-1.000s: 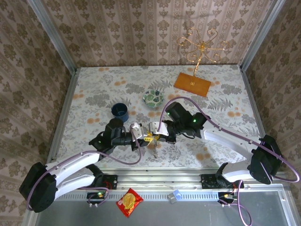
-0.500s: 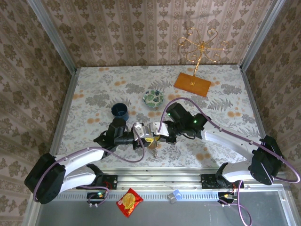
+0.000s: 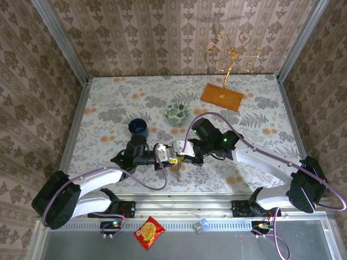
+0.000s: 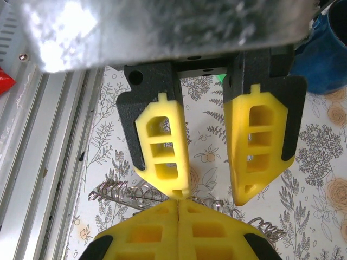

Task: Put the keys on the keyring

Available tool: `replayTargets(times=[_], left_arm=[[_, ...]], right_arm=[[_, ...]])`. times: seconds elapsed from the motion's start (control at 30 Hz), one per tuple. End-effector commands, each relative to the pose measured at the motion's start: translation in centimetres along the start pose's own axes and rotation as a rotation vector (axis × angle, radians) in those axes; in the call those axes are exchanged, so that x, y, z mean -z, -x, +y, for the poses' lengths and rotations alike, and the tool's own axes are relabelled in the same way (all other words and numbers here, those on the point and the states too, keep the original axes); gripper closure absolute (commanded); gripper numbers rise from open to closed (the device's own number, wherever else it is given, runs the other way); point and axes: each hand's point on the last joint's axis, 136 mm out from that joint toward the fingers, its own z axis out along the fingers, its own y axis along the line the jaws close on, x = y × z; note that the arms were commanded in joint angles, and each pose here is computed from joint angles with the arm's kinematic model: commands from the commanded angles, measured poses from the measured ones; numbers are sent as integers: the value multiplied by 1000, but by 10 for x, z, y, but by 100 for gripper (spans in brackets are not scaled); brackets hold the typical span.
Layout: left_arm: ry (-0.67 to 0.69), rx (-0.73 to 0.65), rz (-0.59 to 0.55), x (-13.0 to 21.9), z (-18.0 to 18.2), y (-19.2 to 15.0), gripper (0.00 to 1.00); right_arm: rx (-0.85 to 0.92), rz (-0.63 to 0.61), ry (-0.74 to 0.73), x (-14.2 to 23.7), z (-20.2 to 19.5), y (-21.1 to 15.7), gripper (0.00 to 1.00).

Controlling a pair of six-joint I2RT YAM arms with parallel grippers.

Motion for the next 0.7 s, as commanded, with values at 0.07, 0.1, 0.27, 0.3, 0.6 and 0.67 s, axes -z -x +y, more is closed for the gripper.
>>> replayTargets(times=[0.07,0.1,0.27,0.3,0.6,0.67], left_arm=[[-5,-74,-73,-1,2,16,71],[-6,-74,-78,-1,2,17,71],[-23,-71,-98,-3,-1,20,72],[-25,-70,-98,-3,-1,19,72],[-46,-79,-144,-3,-5,27,80],[-52,-79,-152,-2,-6,28,82]], right_arm=[[17,-8,-13,3,0,1,100],[17,-7,-13,2,1,1,100],[18,-6,-15,3,0,1,100],[19,-7,-15,3,0,1,100],[20,-6,-17,3,0,1,100],[20,-6,-18,3,0,1,100]])
